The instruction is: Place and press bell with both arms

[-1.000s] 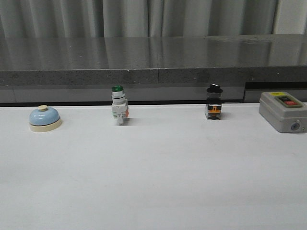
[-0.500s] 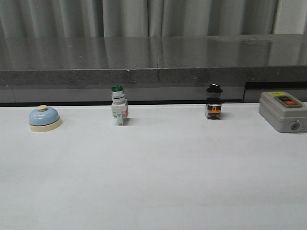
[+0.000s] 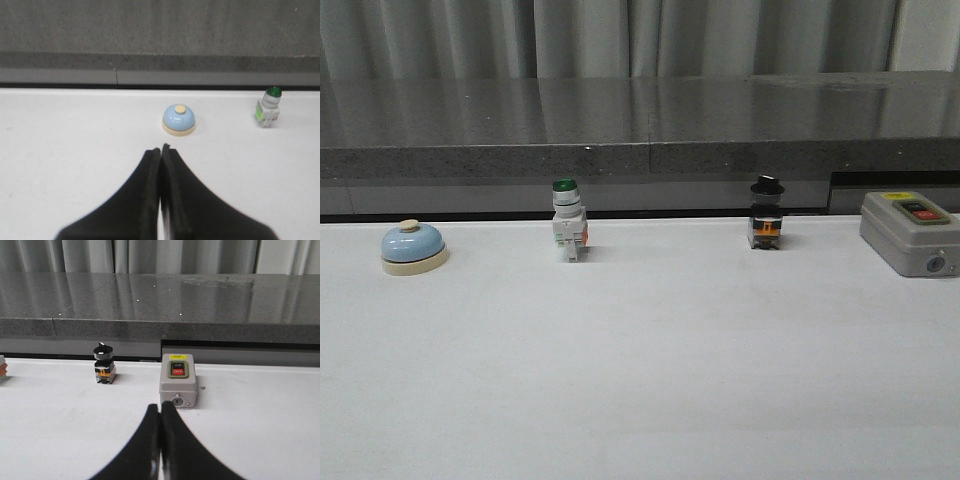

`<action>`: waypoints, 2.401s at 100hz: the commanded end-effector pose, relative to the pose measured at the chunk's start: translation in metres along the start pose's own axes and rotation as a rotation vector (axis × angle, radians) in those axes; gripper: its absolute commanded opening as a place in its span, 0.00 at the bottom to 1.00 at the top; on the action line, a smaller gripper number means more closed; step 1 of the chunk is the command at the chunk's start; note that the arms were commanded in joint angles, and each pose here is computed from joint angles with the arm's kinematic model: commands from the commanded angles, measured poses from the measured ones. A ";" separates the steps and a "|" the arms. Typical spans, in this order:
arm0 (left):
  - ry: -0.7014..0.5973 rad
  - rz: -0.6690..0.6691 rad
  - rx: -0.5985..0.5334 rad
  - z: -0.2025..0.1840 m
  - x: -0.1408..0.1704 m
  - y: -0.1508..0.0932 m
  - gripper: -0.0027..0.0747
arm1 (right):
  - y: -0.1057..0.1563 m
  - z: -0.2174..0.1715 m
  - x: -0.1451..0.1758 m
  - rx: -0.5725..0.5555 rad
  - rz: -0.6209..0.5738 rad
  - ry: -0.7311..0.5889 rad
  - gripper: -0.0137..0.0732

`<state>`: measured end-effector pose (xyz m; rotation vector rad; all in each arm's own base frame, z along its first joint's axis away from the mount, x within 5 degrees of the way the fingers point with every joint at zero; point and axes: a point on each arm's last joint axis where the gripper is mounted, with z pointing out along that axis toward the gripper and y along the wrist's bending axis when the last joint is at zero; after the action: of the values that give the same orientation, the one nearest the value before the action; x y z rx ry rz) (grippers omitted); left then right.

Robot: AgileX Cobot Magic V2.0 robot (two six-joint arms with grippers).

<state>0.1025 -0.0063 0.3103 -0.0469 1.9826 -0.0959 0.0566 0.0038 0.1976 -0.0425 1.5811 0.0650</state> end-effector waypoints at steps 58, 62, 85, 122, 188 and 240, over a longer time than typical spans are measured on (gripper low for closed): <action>0.228 -0.013 -0.031 0.063 -0.040 -0.008 0.23 | 0.000 -0.002 -0.013 0.002 -0.005 -0.112 0.09; 0.240 -0.011 -0.033 0.064 -0.039 -0.008 0.34 | 0.000 -0.002 -0.013 0.002 -0.005 -0.112 0.09; 0.255 -0.008 -0.038 0.063 -0.038 -0.008 0.91 | 0.000 -0.002 -0.013 0.002 -0.005 -0.112 0.09; 0.268 -0.014 -0.029 0.084 -0.048 -0.011 0.88 | 0.000 -0.002 -0.013 0.002 -0.005 -0.112 0.09; 0.422 0.075 0.009 0.231 -0.084 -0.044 0.87 | 0.000 -0.002 -0.013 0.002 -0.005 -0.112 0.09; 0.532 0.085 -0.003 0.319 -0.053 -0.049 0.87 | 0.000 -0.002 -0.013 0.002 -0.005 -0.112 0.09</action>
<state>0.4067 -0.0614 0.2123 0.0606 2.6262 -0.0294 0.0566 0.0038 0.1976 -0.0425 1.5811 0.0650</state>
